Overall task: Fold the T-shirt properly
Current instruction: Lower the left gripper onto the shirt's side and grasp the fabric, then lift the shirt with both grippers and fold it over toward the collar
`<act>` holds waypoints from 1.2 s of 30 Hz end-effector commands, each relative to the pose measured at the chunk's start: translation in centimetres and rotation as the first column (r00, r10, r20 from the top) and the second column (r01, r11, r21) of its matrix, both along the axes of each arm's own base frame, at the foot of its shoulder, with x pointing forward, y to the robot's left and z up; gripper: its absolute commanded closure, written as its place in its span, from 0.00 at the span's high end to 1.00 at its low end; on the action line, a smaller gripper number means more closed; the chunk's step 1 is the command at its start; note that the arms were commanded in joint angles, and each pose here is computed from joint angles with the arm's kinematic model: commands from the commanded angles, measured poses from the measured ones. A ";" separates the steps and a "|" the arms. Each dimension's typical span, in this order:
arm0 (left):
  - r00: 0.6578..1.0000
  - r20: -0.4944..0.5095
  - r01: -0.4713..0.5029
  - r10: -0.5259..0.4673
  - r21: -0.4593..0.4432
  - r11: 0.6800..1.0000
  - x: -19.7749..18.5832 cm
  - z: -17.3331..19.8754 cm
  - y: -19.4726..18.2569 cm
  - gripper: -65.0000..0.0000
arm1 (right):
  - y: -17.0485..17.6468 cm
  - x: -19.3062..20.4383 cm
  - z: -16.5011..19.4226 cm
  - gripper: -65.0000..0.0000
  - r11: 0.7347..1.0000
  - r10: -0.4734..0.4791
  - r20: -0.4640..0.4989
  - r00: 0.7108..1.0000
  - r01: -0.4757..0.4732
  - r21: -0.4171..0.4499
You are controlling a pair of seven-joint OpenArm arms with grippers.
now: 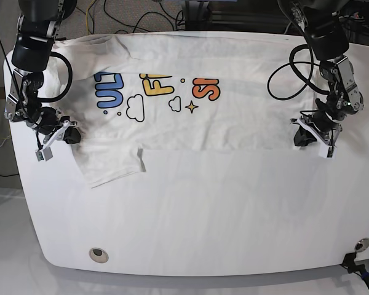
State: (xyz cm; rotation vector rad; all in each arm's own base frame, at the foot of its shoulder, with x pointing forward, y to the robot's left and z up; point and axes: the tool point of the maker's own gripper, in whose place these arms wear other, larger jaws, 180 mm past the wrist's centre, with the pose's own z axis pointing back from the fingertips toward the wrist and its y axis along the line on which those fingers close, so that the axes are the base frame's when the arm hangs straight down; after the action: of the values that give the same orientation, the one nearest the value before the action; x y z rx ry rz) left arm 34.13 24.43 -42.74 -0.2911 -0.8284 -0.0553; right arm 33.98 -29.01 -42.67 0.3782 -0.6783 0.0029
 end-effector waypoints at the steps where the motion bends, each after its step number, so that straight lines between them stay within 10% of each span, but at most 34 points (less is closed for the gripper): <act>1: 0.997 -0.072 0.023 -0.020 0.047 0.999 -0.8 -0.9 0.5 0.00 | -0.9 0.0 0.3 0.00 0.999 0.009 -0.013 1.000 -0.010 -0.038; 15: 1.000 0.008 -0.007 0.007 -0.028 1.000 0.3 1.2 0.7 0.00 | -1.4 2.2 2.5 0.00 0.999 0.006 0.042 0.999 -0.004 -0.044; 36: 0.983 0.106 0.119 -0.151 0.264 0.957 -3.1 9.2 -0.2 0.00 | -2.1 -0.3 7.8 0.00 0.970 0.097 0.054 0.994 -0.082 -0.230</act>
State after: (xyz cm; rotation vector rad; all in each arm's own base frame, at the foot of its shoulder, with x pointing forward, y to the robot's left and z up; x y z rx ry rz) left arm 30.87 23.99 -35.10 -0.1197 -0.8715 -0.2862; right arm 32.54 -29.73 -38.24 0.2390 -0.6368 0.1583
